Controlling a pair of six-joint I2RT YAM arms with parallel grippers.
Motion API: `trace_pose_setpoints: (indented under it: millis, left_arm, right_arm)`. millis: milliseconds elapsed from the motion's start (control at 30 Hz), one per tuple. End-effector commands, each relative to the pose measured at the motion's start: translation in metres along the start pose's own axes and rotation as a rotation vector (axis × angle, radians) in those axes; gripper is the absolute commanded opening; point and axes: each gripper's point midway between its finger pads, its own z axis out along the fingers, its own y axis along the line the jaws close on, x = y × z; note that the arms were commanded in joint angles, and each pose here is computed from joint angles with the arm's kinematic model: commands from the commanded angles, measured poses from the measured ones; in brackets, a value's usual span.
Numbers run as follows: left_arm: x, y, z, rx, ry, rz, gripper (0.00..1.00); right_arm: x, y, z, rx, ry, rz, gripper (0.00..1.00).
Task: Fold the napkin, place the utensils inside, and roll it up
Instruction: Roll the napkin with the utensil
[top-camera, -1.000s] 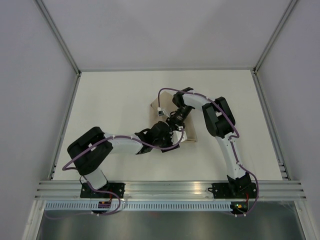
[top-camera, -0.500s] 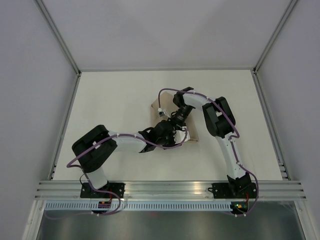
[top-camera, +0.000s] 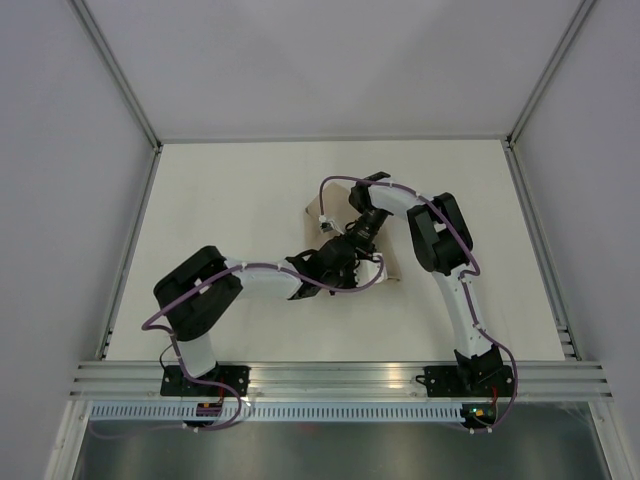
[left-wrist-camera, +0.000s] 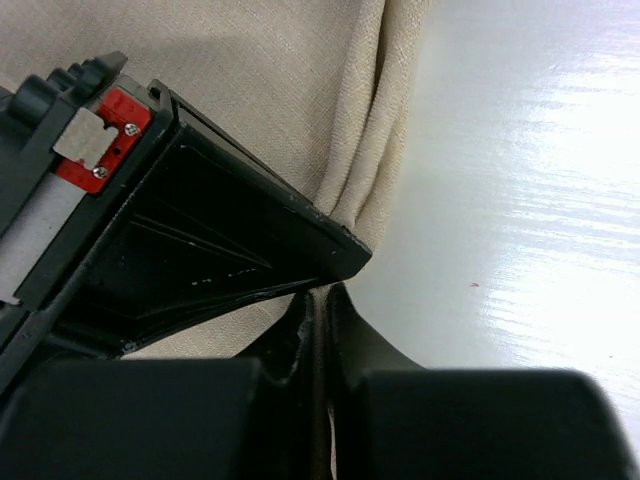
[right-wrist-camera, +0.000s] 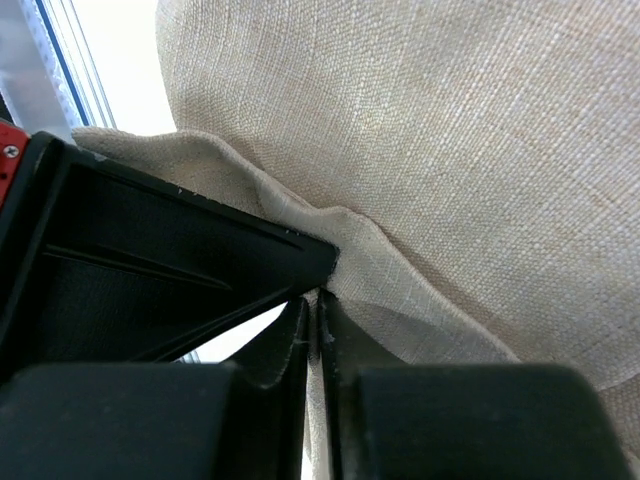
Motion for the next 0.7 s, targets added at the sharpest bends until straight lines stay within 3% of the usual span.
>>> trace_pose_setpoints:
  millis: [0, 167, 267, 667]
  left_arm:
    - [0.021, -0.037, 0.006, 0.161, 0.079, -0.019, 0.03]
    - [0.012, -0.043, 0.004, 0.205, 0.058, -0.068, 0.02]
    - [0.009, -0.045, 0.004, 0.223, 0.047, -0.098, 0.02]
    - [0.003, -0.051, 0.002, 0.236, -0.045, -0.247, 0.02]
  right_arm:
    - [-0.003, -0.022, -0.006, 0.11, 0.016, -0.1, 0.18]
    - [-0.017, -0.013, -0.022, 0.187, -0.058, -0.108, 0.43]
    - [-0.027, -0.01, -0.035, 0.244, -0.106, -0.12, 0.51]
    - [-0.044, -0.026, -0.093, 0.44, -0.376, -0.046, 0.57]
